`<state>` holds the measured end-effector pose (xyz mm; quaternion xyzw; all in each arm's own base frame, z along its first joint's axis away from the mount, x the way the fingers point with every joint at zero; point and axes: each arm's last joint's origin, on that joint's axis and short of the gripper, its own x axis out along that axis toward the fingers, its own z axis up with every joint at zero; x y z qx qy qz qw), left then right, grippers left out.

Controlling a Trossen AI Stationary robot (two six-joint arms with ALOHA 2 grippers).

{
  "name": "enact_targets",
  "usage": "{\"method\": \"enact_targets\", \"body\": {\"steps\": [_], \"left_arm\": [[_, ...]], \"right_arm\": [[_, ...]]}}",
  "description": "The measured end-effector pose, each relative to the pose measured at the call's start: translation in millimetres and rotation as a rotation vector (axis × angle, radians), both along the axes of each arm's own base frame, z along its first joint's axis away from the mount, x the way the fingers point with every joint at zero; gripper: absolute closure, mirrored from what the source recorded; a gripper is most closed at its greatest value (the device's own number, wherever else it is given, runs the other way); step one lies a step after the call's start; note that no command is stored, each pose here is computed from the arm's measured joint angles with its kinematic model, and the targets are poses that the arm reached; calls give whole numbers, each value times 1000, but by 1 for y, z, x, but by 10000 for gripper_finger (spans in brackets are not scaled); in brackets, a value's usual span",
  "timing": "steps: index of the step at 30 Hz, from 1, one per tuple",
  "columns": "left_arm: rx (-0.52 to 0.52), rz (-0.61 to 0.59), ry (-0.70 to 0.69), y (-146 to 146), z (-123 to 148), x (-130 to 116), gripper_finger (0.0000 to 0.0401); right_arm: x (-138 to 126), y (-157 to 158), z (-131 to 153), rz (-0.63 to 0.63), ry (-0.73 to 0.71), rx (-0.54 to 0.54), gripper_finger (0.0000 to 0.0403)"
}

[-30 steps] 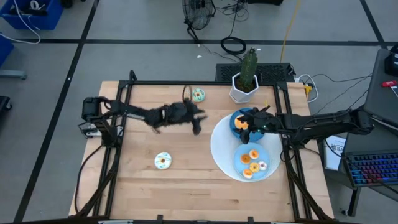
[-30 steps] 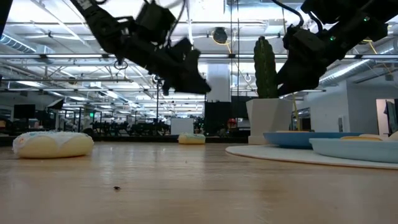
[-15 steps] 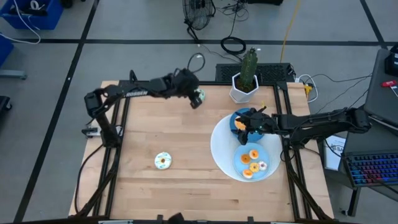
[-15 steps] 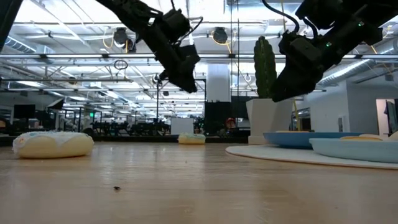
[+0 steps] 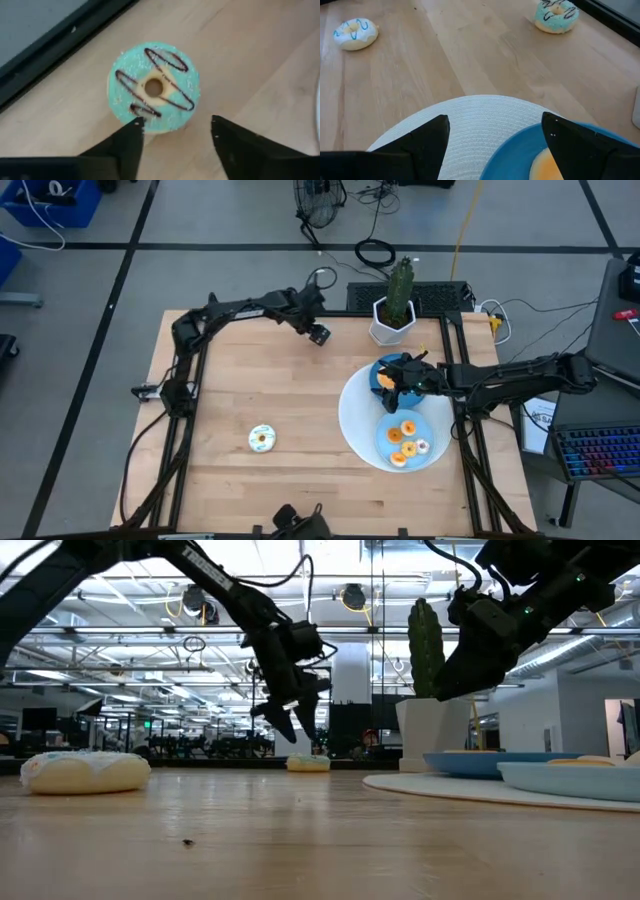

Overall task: Pick & Place donuts
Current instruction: Put the big light green donut on the blue plate

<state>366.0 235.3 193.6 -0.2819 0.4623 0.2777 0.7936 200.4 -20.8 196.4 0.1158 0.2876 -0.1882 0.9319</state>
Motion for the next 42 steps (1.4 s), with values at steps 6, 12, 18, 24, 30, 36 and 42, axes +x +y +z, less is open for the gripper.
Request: {"method": "enact_targets", "body": {"steps": [6, 12, 18, 24, 30, 36, 42], "left_arm": [[86, -23, 33, 4, -7, 15, 81], [110, -28, 64, 5, -22, 21, 45], [109, -26, 85, 6, -40, 26, 51], [118, -16, 88, 4, -41, 27, 66], [103, -25, 93, 2, -42, 27, 111], [101, -53, 99, -3, -42, 30, 211], [114, -82, 98, -5, -42, 32, 326]], "right_arm": [[0, 0, 0, 2, 3, -3, 103], [0, 0, 0, 7, 7, -10, 103], [0, 0, 0, 10, 6, -15, 103], [0, 0, 0, 9, 5, -15, 103], [0, 0, 0, 7, 4, -13, 103], [0, 0, 0, 7, 4, -12, 103], [0, 0, 0, 7, 4, -12, 103]]}}
